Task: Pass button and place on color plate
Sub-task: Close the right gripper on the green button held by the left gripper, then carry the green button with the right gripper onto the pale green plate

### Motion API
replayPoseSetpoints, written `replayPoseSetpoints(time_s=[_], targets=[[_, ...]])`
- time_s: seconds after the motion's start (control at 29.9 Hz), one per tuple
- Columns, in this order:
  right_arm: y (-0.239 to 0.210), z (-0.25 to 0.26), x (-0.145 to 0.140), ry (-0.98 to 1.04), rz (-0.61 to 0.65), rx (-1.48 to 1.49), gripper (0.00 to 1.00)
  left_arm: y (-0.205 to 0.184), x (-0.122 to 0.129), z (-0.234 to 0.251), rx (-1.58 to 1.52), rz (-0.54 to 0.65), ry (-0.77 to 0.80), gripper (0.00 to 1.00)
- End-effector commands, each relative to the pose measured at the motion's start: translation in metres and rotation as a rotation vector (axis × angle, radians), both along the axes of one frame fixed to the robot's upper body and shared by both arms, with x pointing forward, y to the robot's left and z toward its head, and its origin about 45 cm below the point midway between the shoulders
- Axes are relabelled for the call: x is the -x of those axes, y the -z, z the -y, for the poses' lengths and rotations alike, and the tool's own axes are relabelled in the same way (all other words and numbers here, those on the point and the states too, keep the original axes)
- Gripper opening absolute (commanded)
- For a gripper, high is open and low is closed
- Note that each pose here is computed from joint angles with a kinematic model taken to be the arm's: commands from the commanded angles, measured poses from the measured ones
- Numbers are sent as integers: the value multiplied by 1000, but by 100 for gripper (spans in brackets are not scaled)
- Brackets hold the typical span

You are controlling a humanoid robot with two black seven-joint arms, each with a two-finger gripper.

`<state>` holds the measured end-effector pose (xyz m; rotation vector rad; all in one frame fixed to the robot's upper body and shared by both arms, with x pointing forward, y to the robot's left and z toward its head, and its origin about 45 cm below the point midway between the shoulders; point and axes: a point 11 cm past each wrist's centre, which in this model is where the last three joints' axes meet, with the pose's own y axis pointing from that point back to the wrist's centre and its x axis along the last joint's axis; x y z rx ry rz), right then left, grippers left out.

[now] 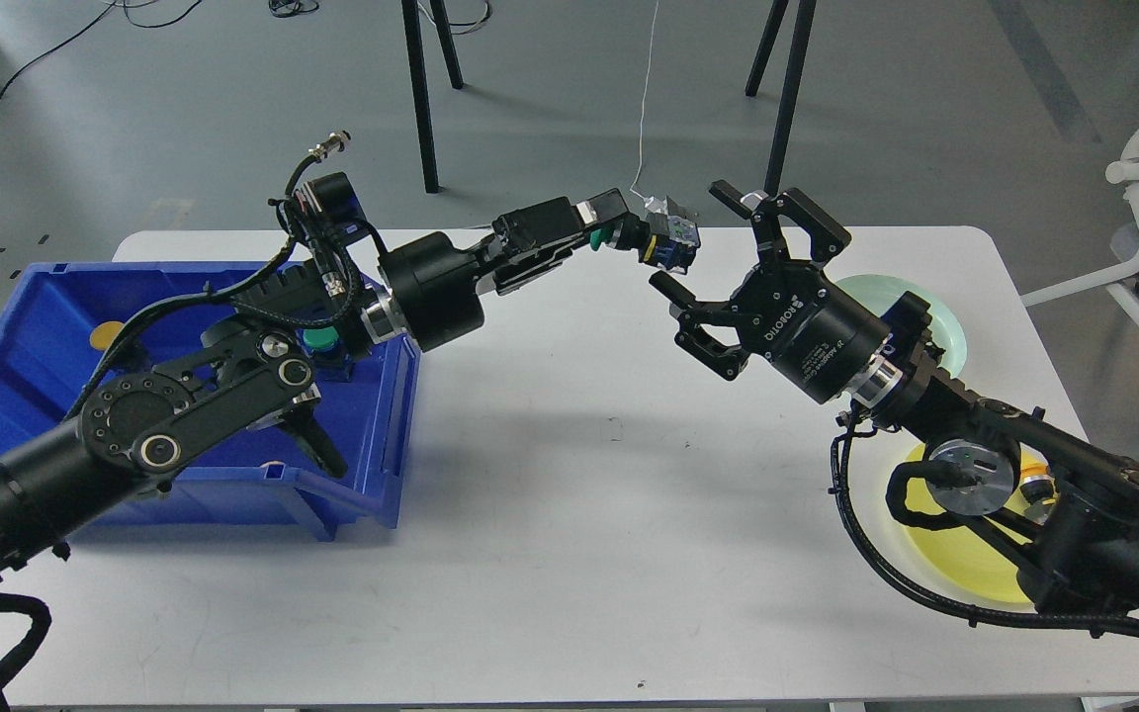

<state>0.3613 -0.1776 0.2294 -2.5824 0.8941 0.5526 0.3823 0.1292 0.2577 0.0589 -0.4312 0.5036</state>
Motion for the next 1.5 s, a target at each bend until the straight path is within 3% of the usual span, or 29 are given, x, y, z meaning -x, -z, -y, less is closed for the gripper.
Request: replayPoseSetpoints(time_s=[0.0, 0.5, 0.63, 0.84, 0.94, 1.04, 1.2, 1.3, 1.4, 1.47], targets=[[0, -2, 0, -3, 1, -2, 90, -1, -1, 0, 1, 2, -2, 21], [3, -14, 5, -48, -2, 20, 81, 3, -4, -4, -9, -4, -18, 21], [4, -18, 6, -55, -4, 13, 72, 3, -4, -4, -9, -4, -18, 21], [4, -18, 6, -52, -3, 8, 52, 3, -4, -4, -9, -4, -18, 21], [2, -18, 6, -51, -1, 5, 26, 3, -4, -4, -9, -6, -15, 21], [3, -17, 5, -48, -1, 4, 8, 3, -4, -4, -9, -6, -15, 21], [3, -17, 6, -49, 0, 5, 1, 4, -4, -5, -10, -7, -17, 22], [3, -17, 7, -50, -1, 4, 1, 5, -3, -4, -11, -9, -15, 28], [3, -15, 7, -46, -2, 6, 1, 4, -3, -4, -9, -10, -15, 46], [4, -13, 7, -43, -3, 6, 1, 5, -3, -5, -7, -11, -17, 52]])
